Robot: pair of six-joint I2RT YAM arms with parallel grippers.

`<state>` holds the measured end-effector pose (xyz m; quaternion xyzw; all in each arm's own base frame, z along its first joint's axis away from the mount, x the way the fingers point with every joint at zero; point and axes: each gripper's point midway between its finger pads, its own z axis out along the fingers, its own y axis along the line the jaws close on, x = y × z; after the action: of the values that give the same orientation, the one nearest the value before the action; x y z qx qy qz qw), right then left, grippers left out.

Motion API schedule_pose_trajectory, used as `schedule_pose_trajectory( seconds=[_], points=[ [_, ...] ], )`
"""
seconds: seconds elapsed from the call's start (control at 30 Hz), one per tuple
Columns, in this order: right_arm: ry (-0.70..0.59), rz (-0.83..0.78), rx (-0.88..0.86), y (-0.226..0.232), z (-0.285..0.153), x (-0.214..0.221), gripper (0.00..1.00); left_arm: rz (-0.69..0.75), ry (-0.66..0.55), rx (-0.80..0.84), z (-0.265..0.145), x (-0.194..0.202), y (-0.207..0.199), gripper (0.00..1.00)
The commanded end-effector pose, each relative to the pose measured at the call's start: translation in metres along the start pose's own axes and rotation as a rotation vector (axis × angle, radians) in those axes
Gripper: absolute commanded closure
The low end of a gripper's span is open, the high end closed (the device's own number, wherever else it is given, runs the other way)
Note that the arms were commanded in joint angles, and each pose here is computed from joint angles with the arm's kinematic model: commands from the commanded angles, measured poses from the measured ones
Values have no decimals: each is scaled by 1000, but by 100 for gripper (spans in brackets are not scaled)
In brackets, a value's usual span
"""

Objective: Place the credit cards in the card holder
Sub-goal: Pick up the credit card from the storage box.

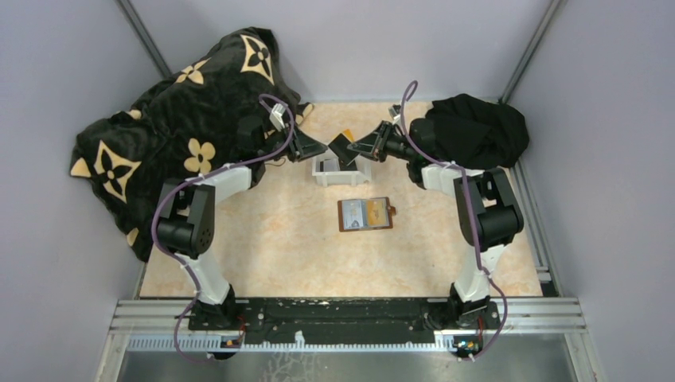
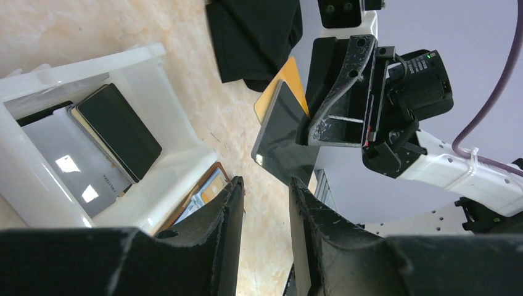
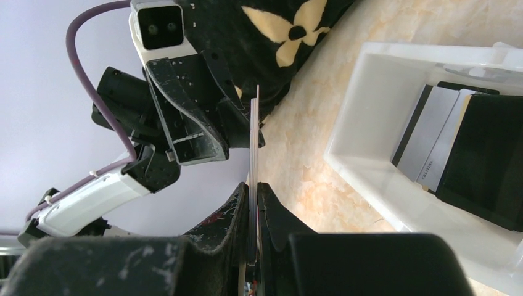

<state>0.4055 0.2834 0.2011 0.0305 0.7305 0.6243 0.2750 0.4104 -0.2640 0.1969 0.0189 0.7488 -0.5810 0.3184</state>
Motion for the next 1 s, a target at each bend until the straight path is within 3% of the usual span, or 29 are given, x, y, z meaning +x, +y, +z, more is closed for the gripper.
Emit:
schedule_pose_trajectory(
  seconds=[0.0,0.97],
  points=[
    [-3,-47,-59,11,5,-1,90,1,24,57,2,7,-4,61],
    [45,-37,-100,19,14,15,91,-18,24,66,14,5,-2,61]
  ],
)
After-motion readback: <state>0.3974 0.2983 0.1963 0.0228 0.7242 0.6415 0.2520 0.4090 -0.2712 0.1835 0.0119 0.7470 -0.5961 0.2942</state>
